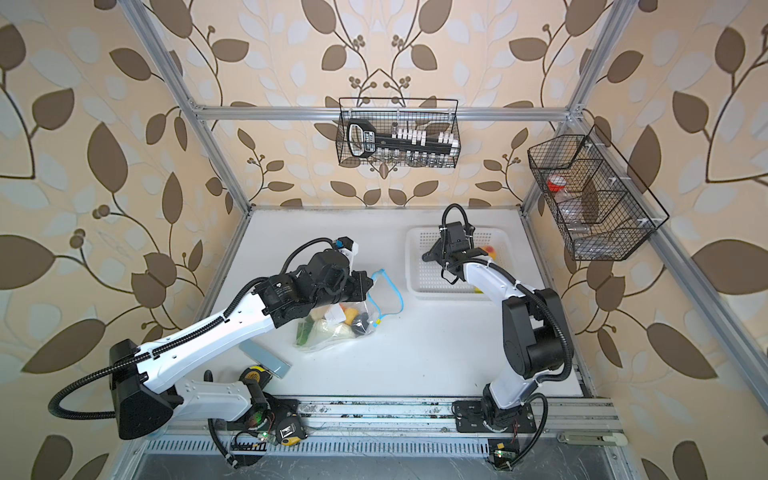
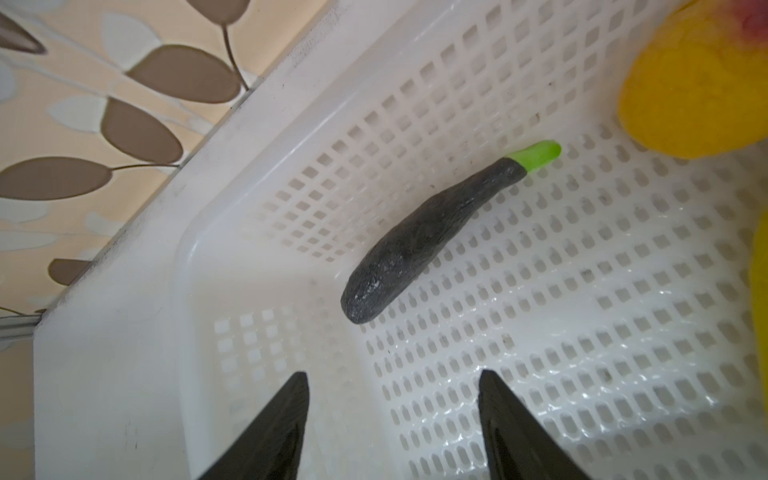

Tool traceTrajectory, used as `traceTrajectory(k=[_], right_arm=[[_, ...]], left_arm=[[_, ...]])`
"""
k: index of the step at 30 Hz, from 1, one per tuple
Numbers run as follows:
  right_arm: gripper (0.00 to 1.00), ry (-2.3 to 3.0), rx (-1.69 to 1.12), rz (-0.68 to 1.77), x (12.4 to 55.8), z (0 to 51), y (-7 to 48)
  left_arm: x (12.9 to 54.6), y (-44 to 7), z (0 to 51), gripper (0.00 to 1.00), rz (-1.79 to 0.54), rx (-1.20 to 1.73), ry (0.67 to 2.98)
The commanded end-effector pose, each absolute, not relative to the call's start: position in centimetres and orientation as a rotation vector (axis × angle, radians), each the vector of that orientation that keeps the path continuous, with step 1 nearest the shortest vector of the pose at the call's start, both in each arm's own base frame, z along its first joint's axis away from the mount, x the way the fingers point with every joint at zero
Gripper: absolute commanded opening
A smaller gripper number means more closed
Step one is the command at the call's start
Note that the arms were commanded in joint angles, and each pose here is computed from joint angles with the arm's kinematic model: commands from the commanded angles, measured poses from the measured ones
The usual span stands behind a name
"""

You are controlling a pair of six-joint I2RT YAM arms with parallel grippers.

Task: Place the food in the zip-top bag and seal the zipper
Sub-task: 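Move the right gripper back into the basket over the dark eggplant, then lower the right gripper onto the eggplant and close it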

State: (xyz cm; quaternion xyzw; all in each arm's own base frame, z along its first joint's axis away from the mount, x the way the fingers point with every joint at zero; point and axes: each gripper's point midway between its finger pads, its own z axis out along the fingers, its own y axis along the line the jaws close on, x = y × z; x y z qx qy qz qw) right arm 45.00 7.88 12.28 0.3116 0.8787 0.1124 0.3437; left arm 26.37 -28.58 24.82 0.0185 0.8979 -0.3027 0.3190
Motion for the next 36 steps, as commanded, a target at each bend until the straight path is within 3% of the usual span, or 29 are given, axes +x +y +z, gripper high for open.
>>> traceTrajectory(k=[1,15,36], right_arm=[[0.65,2.271,0.925,0.233,45.5,11.7,6.5],[0.65,2.307,0.944,0.265,48.4,9.3,7.8],[0.67,2.363,0.991,0.129,49.6,5.3,5.8]], left_arm=[[26.7,-29.1,25.9,0.0,-0.822,0.089,2.307],[27.0,-29.8,25.5,0.0,-0.817,0.102,2.325],[27.0,-30.3,25.1,0.0,-0.829,0.107,2.345]])
